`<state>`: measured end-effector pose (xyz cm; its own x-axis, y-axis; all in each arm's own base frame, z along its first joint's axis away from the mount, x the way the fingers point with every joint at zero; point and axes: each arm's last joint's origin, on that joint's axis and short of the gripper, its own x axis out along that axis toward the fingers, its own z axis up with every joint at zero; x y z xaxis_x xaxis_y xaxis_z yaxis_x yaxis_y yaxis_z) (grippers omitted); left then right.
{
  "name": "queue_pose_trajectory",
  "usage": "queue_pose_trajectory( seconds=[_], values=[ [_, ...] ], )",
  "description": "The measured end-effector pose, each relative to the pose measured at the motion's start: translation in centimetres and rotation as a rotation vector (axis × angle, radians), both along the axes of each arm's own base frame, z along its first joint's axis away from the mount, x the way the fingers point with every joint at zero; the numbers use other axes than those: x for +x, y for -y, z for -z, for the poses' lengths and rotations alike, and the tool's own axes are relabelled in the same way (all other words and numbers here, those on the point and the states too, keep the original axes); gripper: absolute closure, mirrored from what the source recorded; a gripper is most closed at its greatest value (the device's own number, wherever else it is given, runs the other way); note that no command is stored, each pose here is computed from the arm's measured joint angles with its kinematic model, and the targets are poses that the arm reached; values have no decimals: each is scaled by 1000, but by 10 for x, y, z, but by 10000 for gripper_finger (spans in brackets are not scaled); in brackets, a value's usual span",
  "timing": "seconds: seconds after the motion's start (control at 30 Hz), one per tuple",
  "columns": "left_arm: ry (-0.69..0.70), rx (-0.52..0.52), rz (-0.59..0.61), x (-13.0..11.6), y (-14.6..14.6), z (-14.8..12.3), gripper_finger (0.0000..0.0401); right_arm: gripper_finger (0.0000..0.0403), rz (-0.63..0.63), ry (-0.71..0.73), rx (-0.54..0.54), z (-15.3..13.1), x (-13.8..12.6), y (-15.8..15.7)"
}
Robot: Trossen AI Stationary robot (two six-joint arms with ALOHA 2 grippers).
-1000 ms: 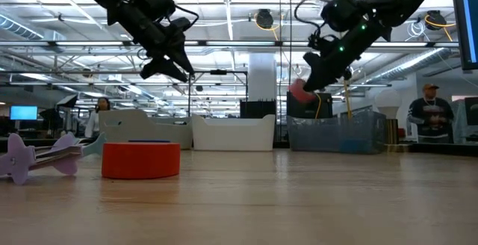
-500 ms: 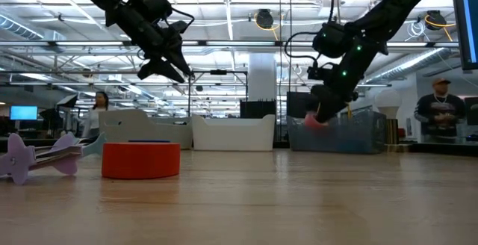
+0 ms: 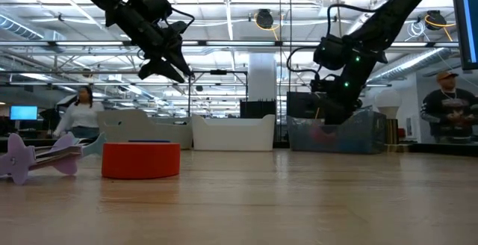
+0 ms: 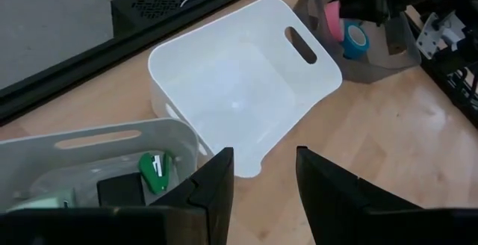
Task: Pick and place Stapler, Stapler remover, tape
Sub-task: Put the pink tape into the black bin, then put the dark blue tape into the black bin
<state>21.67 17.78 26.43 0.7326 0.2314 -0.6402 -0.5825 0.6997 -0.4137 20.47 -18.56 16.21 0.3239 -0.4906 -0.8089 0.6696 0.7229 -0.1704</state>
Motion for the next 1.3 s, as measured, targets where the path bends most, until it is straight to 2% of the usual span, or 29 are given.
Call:
queue_pose_trajectory(
  seconds=[0.47, 0.77, 0.93, 1.3],
  values=[
    [2, 8, 3, 0, 0, 0, 254, 365, -2, 15, 19, 0, -2, 2],
    [1, 8, 3, 0, 0, 0, 254, 334, -2, 8, 23, 1, -3, 2],
    [-3, 21, 15, 0, 0, 0, 254, 330, 2, -17, 48, 3, -5, 0],
    [-3, 19, 16, 0, 0, 0, 254, 328, 1, 43, -3, -9, -4, 0]
  ],
)
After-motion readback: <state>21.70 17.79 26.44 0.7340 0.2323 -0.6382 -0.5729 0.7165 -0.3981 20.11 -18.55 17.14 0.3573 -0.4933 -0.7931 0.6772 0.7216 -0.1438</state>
